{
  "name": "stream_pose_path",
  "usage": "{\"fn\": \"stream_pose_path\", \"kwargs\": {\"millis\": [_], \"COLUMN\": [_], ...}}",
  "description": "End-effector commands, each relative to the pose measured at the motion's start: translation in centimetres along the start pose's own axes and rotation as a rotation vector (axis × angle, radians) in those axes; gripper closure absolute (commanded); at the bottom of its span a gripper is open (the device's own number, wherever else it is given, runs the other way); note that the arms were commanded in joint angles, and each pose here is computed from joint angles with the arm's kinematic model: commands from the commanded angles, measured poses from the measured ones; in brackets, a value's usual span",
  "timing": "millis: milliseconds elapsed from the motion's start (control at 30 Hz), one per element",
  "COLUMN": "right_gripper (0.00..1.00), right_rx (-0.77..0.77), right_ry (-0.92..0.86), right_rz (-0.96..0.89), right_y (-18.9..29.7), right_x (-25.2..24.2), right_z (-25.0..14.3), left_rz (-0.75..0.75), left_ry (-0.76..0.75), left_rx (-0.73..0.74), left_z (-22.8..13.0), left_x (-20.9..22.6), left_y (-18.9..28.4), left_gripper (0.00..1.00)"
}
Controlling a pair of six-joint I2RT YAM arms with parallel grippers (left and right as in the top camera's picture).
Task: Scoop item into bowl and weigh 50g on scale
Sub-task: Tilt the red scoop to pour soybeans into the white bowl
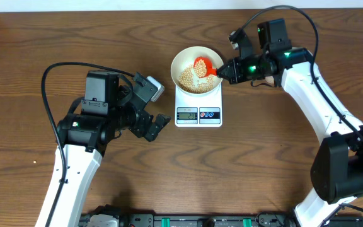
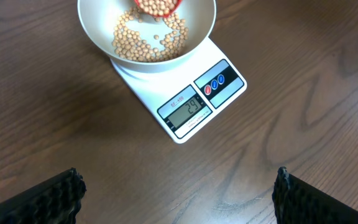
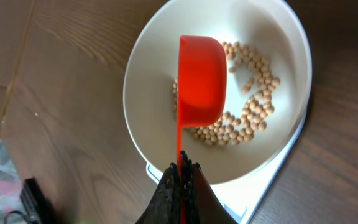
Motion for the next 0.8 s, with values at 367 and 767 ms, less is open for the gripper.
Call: {"fn": "stream_pose_path", "kwargs": {"millis": [367,767], "right_gripper": [0.99,0.99], "right_rx": [0.002,-0.019], "right_ry": [0.117,0.103], "right_rz": [-0.065,-0.005], "right_y": [0.19,0.84], "right_x": [0.67,1.06], "right_z": [0.82,1.32], "left_rz": [0.010,0.010], "left_ry": [-0.027,-0.027], "left_rx": [-0.014,-0.014], "left_z": [0.74,0.74], "left_x": [0.12,0.12], "left_y": [0.34,0.34], "left_gripper": [0.02,0.01]}}
Point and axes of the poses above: each gripper's point midway between its finger pads, its own y axis back along the fingers, its own x axis along the line the jaws close on, z = x × y, the point moved 2 cm from there along y, back along the fingers, and after that the axes turned 4 degrees about y, right-handed, at the moved point
